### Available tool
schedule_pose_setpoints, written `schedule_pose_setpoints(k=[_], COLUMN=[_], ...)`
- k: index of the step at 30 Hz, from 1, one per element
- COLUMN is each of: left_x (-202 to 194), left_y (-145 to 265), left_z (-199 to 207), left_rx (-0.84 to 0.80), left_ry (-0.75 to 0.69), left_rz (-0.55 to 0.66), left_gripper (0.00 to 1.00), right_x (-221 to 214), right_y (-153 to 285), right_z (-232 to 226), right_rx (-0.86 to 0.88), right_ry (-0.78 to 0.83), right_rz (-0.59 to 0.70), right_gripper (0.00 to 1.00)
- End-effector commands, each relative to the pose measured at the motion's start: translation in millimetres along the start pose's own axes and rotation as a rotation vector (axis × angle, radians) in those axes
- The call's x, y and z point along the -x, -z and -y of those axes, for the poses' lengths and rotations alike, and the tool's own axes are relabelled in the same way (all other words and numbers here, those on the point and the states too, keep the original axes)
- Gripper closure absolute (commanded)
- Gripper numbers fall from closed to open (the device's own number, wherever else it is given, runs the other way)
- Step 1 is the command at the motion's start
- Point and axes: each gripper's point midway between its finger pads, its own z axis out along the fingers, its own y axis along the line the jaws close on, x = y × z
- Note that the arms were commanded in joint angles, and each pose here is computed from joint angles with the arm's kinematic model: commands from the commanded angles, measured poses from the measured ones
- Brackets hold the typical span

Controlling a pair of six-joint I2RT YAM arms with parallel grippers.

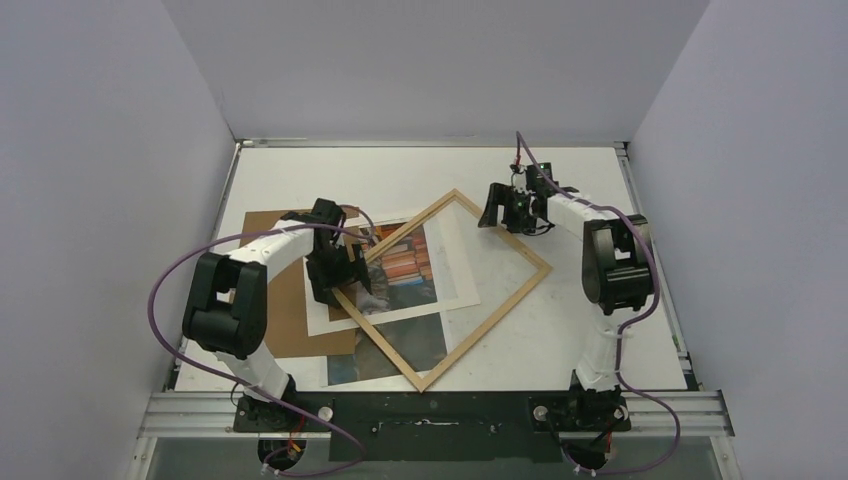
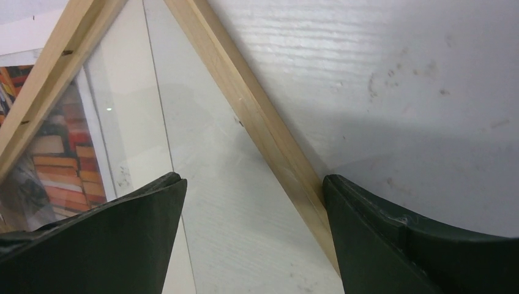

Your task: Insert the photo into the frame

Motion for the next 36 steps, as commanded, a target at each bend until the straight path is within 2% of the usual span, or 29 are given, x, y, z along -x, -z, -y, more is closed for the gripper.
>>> schedule_pose_setpoints(k=[1, 8, 12, 16, 21, 23, 26, 29, 33, 36], left_x=[43.2, 64.9, 90.4, 126.1, 158.0, 158.9, 155.3, 152.1, 151.0, 151.4], left_y=[35.9, 45.5, 41.4, 34.3, 31.4, 29.9, 26.0, 23.6, 21.3, 21.5], left_z=[60.8, 69.5, 70.6, 67.8, 63.1, 57.4, 41.7, 34.1, 25.1, 21.1], left_rx=[-0.213, -0.250, -0.276, -0.277, -0.252, -0.224, -0.159, -0.136, -0.091, -0.067], left_ry=[-0.107, -0.131, -0.117, -0.104, -0.104, -0.097, -0.077, -0.071, -0.070, -0.073], left_rz=[0.130, 0.168, 0.203, 0.238, 0.261, 0.255, 0.247, 0.241, 0.229, 0.229], left_gripper=[0.21, 0.23, 0.24, 0.25, 0.25, 0.25, 0.25, 0.25, 0.21, 0.18], right_x=[-29.1, -32.2, -45.3, -55.4, -58.6, -56.1, -42.3, -35.4, -37.3, -38.1], right_y=[19.2, 39.8, 40.2, 39.4, 55.0, 67.5, 80.0, 88.4, 95.5, 91.0], right_z=[-39.3, -51.2, -54.0, -47.1, -16.3, -5.2, -8.7, -12.3, -3.0, -6.0], right_rx=[0.113, 0.127, 0.091, 0.001, -0.229, -0.304, -0.299, -0.305, -0.370, -0.329], right_ry=[-0.089, -0.119, -0.106, -0.121, -0.159, -0.164, -0.144, -0.138, -0.145, -0.139], right_rz=[-0.067, -0.027, -0.040, -0.038, 0.002, 0.016, 0.040, 0.035, 0.021, 0.013], right_gripper=[0.17, 0.17, 0.17, 0.18, 0.18, 0.18, 0.19, 0.23, 0.26, 0.26])
